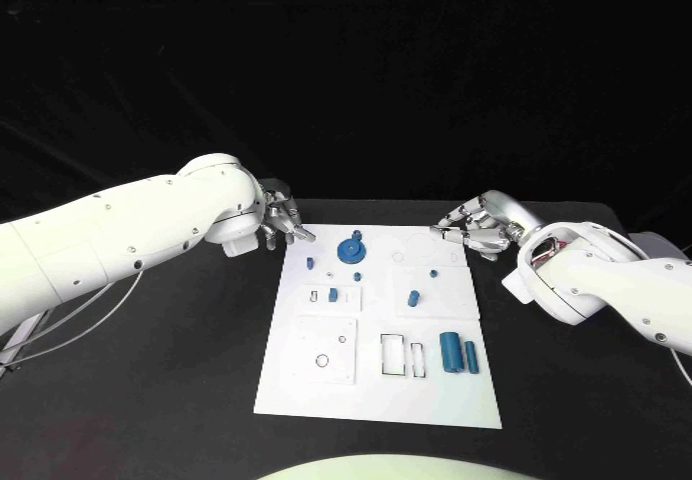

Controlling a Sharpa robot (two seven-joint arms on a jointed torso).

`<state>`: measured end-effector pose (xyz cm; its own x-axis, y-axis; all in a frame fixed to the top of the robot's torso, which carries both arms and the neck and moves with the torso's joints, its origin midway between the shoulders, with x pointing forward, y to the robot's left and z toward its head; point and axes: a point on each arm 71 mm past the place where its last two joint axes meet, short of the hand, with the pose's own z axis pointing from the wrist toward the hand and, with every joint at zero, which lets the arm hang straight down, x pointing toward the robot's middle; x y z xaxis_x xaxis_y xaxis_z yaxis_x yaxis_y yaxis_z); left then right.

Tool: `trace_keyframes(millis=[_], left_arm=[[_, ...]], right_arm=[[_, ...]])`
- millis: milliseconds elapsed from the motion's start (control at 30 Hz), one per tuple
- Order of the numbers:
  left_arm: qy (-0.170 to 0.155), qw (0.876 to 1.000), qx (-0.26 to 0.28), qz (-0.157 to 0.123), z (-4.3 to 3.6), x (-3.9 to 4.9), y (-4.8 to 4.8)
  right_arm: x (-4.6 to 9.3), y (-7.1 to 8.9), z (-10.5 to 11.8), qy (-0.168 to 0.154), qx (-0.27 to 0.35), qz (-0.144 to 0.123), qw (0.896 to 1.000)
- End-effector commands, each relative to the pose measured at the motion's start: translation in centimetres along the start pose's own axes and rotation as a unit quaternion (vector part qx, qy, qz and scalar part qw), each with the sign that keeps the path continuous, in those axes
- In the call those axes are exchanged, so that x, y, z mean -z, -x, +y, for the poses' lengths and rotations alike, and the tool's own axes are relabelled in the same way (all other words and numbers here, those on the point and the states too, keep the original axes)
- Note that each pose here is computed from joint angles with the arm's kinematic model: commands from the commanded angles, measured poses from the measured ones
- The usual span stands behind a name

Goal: Assemble the parts on the task board

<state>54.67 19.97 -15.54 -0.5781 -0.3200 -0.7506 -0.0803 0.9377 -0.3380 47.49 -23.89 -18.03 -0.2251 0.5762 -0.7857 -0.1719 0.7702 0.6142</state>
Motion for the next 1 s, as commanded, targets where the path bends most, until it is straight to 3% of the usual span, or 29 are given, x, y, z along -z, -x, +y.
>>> trace_keyframes(millis=[33,367,800,1000], left_arm=[[0.003,0.999,-0.048,0.000,-0.25,-0.53,-0.05],[0.031,0.997,-0.066,0.010,-0.05,-1.66,-0.64],[0.030,0.997,-0.060,0.027,-0.55,-2.29,-1.48],[0.035,0.997,-0.061,0.042,-0.42,-2.54,-2.19]], right_arm=[[0.0,-0.1,0.2,0.007,0.000,-0.001,1.000],[0.0,-0.1,0.1,0.006,0.000,-0.001,1.000],[0.0,-0.2,0.2,0.007,0.000,0.001,1.000],[0.0,-0.3,0.2,0.007,-0.001,0.002,1.000]])
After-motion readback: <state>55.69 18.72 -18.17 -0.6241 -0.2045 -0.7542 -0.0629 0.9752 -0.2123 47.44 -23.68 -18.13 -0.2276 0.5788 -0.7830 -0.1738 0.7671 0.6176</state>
